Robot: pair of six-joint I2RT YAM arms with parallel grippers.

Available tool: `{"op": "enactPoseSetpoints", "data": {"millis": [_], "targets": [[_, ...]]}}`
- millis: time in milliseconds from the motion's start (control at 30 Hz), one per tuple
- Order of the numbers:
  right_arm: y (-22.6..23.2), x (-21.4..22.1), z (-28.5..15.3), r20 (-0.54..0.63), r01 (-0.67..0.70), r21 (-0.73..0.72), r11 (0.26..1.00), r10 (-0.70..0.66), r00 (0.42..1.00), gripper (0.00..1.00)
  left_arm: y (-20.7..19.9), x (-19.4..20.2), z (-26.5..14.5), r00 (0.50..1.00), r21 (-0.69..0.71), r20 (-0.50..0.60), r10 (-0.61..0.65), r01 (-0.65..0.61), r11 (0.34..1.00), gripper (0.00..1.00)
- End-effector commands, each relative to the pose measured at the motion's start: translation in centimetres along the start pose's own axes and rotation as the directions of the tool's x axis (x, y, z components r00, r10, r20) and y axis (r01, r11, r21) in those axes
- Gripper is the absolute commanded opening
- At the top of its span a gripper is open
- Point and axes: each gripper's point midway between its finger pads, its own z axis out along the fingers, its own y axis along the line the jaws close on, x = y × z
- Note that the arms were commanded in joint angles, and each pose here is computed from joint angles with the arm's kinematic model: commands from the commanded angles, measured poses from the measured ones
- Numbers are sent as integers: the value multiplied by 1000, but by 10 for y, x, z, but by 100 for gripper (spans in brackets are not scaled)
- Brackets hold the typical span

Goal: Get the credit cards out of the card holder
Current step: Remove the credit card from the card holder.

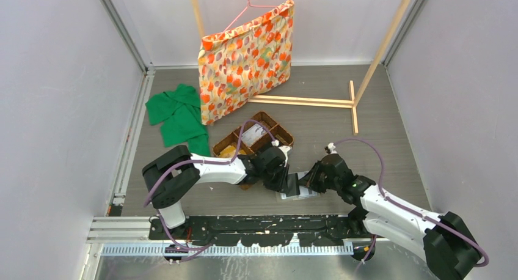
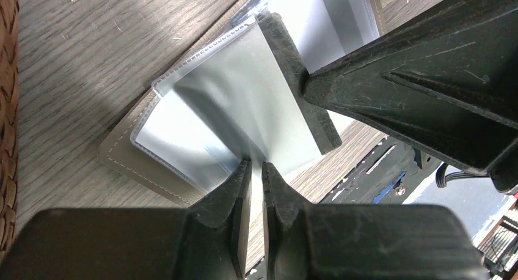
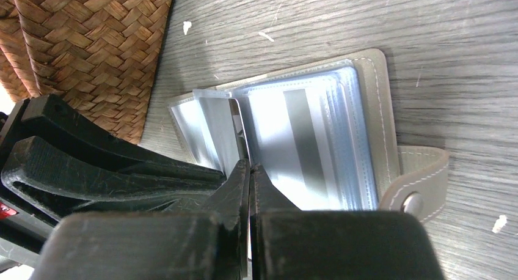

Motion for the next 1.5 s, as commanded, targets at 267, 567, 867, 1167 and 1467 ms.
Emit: {"op": "enactPoseSetpoints", "data": {"millis": [267,567,867,1167,1467], "targets": [[-4,5,-5,16,-14,-33,999,15,1000,1,57,30,13,997,-197,-76,16,-31,980,15],[-10,3,-11,50,-27,-40,999,29,998,1,58,30,14,997,-197,-81,19,-35,980,15],[-9,8,-3,14,-20,-41,999,20,1000,48,57,31,14,996,-194,-84,23,-39,980,14],[-9,9,1,4,-19,-32,999,20,1000,20,55,30,14,996,-188,-83,24,-39,981,14],[-33,-3,-21,82,-5,107,994,-4,997,1,55,28,12,996,-190,-81,27,-42,981,14]]}}
